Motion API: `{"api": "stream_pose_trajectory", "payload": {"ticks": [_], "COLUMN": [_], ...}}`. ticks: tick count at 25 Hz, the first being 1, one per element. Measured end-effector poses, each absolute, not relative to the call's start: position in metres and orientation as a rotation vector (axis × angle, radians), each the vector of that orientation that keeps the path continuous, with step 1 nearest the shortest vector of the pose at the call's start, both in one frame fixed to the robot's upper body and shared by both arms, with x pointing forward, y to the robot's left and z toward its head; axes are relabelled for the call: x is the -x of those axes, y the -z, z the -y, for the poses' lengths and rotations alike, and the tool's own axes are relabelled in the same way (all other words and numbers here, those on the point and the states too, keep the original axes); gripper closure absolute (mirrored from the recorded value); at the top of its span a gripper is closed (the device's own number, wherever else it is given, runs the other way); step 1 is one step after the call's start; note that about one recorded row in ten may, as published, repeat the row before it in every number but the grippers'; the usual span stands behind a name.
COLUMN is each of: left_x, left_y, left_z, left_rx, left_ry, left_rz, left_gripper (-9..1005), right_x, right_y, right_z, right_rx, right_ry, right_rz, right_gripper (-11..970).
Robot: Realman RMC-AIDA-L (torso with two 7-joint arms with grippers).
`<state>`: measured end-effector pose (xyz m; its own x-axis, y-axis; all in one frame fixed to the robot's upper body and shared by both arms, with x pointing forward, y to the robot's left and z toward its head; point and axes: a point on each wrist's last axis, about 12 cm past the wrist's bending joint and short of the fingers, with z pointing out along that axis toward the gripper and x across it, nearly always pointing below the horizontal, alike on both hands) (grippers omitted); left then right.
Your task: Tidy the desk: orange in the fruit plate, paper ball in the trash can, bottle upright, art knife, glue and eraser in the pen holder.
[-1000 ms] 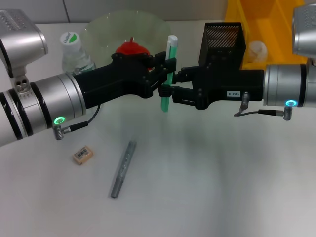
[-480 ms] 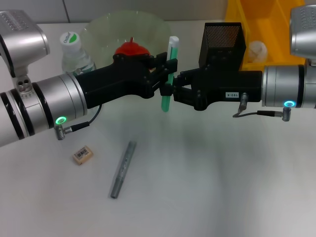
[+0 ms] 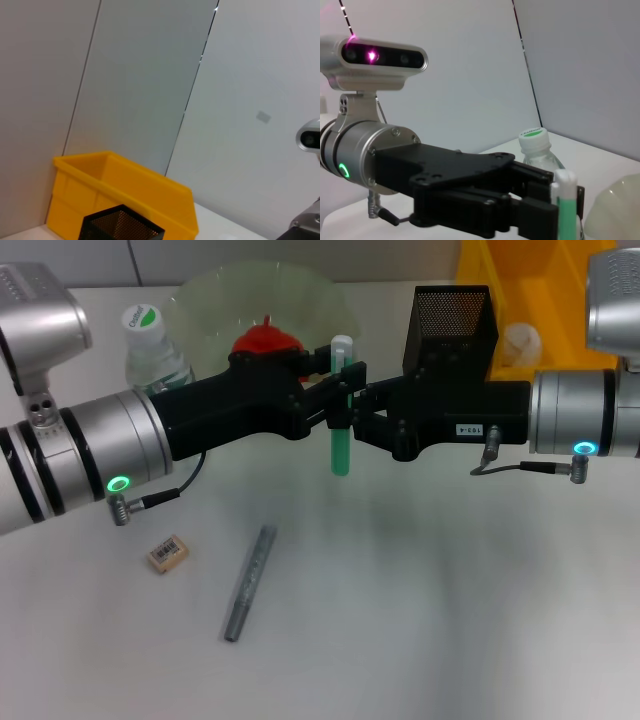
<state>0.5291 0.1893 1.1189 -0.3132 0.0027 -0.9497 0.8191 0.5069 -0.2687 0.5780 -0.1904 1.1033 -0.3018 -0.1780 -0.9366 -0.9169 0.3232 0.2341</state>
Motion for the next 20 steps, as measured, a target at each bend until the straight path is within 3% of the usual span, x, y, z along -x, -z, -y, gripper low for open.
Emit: {"api": "stream_pose_trajectory", "payload": {"ticks": [4,12,14,15,19,20], "left_x": [-0.529,-0.531,-0.531,-0.532,-0.531,-0.527], "left_y": [-1.121,-1.124,-1.124,-1.128,-1.128,-1.126], "left_z": [-0.193,-0.199,-0.199,-0.22,-0.235,-0.253], "left_rx": [-0.698,-0.674,-0.674,-0.632,-0.6,-0.565], "left_ry": [0.983,0.994,0.994,0.983,0.972,0.957], "left_rz": [-1.686,-1.674,-1.674,-1.656,-1.651,-1.648], "left_gripper": [760,322,282,261,180,160], "right_x": [-0.578,-0.58,-0.58,-0.581,-0.581,-0.583], "right_y": [-1.103,-1.103,-1.104,-1.106,-1.113,-1.12], "right_z": [0.191,0.193,0.194,0.197,0.203,0.208], "right_rx": [0.99,0.976,0.973,0.973,0.968,0.96], "right_ry": [-1.051,-1.037,-1.033,-1.02,-0.994,-0.963], "right_rz": [-1.711,-1.712,-1.711,-1.704,-1.692,-1.678], "right_gripper": [850,874,875,875,875,876]}}
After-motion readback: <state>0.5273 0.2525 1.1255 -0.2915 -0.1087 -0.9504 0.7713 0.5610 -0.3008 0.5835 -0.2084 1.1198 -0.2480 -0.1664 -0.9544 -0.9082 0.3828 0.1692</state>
